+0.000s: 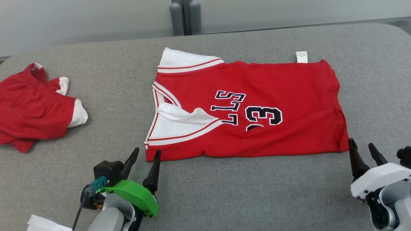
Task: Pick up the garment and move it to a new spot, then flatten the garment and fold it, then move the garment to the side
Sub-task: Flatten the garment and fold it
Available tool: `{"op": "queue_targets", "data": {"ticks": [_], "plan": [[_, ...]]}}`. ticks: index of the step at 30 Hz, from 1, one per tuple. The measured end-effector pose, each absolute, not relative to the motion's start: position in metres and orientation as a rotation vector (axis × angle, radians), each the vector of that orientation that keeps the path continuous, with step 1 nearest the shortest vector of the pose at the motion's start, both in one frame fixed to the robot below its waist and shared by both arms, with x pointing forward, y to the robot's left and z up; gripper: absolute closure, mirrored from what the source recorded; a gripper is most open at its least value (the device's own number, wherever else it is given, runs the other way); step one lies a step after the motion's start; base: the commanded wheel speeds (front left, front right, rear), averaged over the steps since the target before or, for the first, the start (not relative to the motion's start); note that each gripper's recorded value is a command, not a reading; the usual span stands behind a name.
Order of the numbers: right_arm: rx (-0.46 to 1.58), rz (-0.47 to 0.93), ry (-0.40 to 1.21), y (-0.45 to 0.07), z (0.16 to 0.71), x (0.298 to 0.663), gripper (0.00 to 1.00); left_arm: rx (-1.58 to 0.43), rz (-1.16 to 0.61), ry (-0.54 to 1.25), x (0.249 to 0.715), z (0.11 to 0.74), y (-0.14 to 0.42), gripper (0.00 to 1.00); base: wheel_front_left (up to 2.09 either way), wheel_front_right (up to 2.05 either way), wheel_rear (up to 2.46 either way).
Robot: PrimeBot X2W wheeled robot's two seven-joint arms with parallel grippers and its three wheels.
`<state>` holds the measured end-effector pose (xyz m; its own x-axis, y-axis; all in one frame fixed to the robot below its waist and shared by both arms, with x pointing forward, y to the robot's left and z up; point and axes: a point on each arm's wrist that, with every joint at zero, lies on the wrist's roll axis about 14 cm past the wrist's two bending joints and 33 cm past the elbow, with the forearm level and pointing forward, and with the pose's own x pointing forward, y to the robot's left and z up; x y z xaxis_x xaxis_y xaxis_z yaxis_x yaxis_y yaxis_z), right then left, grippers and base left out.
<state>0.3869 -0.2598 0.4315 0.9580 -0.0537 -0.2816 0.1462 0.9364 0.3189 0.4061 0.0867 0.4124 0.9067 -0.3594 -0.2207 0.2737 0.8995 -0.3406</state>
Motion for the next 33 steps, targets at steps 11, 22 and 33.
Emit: {"op": "queue_targets", "data": {"ticks": [11, 22, 33], "plan": [[0.241, -0.043, 0.361, -0.244, 0.406, 0.403, 0.00, -0.281, -0.298, 0.386, 0.404, 0.381, 0.093, 0.00, 0.00, 0.00, 0.00], [0.229, -0.050, 0.441, -0.242, 0.379, 0.411, 1.00, -0.278, -0.332, 0.434, 0.414, 0.372, 0.078, 1.00, 0.00, 0.00, 0.00], [0.276, -0.020, 0.346, -0.228, 0.400, 0.409, 1.00, -0.311, -0.290, 0.354, 0.415, 0.398, 0.095, 1.00, 0.00, 0.00, 0.00]]}}
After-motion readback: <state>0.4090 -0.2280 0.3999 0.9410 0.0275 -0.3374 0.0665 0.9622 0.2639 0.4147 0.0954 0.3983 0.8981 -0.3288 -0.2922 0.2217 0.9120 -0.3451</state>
